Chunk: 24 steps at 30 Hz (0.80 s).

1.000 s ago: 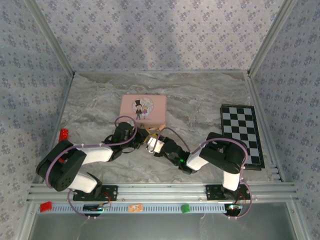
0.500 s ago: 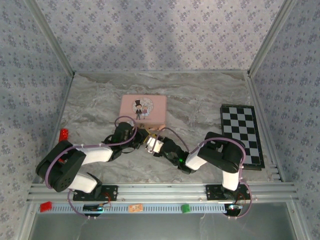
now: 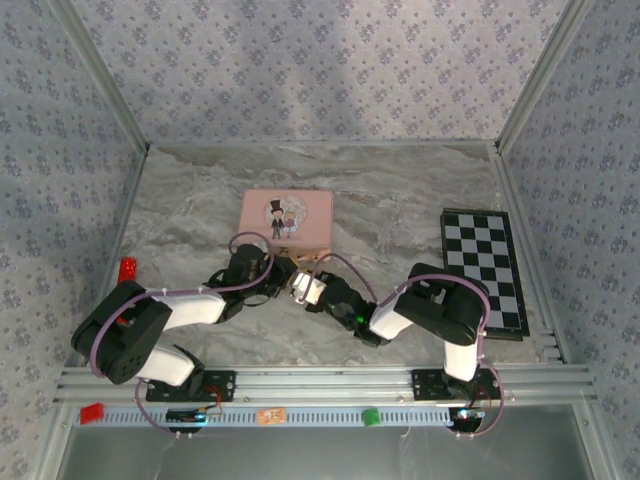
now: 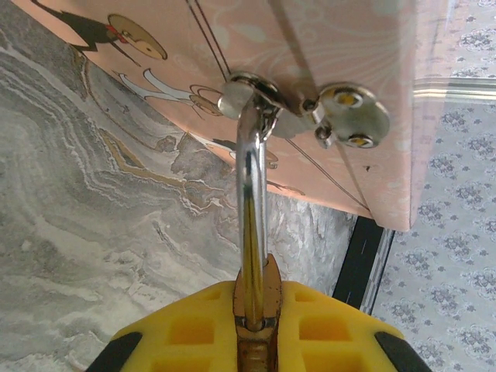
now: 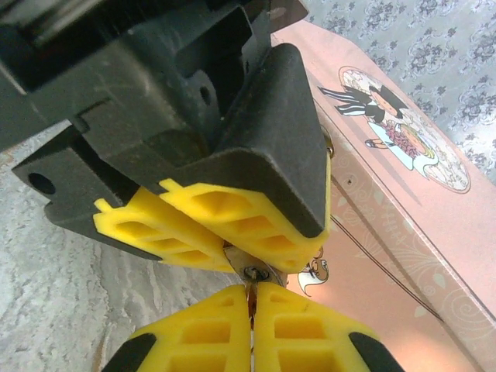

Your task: Unlock a padlock with a key

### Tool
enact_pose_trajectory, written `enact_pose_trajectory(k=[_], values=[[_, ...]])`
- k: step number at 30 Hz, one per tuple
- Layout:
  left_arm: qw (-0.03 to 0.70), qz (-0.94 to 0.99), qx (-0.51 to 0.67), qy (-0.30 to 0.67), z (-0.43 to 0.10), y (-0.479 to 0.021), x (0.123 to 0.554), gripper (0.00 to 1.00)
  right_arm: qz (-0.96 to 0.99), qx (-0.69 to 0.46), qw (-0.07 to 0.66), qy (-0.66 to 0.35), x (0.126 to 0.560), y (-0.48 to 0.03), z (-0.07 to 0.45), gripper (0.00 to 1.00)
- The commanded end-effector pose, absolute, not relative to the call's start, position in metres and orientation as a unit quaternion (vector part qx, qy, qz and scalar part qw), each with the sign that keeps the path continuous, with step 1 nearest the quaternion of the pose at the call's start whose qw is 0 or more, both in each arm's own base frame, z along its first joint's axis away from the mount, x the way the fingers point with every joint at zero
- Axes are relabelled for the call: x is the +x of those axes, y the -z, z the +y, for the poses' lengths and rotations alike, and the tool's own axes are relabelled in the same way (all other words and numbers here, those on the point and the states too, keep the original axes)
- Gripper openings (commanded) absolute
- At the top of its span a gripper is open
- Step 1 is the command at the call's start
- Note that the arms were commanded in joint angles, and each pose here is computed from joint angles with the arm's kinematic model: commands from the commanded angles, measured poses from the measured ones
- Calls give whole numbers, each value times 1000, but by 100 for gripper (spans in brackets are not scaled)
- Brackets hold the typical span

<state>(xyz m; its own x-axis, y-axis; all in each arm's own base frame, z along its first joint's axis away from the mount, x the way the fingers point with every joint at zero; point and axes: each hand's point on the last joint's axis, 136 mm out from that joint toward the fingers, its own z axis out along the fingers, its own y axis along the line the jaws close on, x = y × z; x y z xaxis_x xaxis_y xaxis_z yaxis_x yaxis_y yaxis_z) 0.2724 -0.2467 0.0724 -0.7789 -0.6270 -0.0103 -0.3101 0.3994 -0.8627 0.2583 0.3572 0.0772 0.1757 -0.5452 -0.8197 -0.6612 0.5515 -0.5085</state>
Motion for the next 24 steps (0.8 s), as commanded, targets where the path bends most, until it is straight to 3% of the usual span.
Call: enact_pose_trajectory(k=[1, 15, 24], values=[[177, 812, -268, 487, -253, -88, 272, 0, 668, -423, 609, -60, 272, -85, 352, 5], [184, 808, -265, 492, -253, -93, 274, 0, 720, -348, 586, -130, 280, -91, 343, 1], [192, 808, -256, 494, -254, -95, 275, 0, 810, -215, 479, -262, 286, -86, 324, 0]])
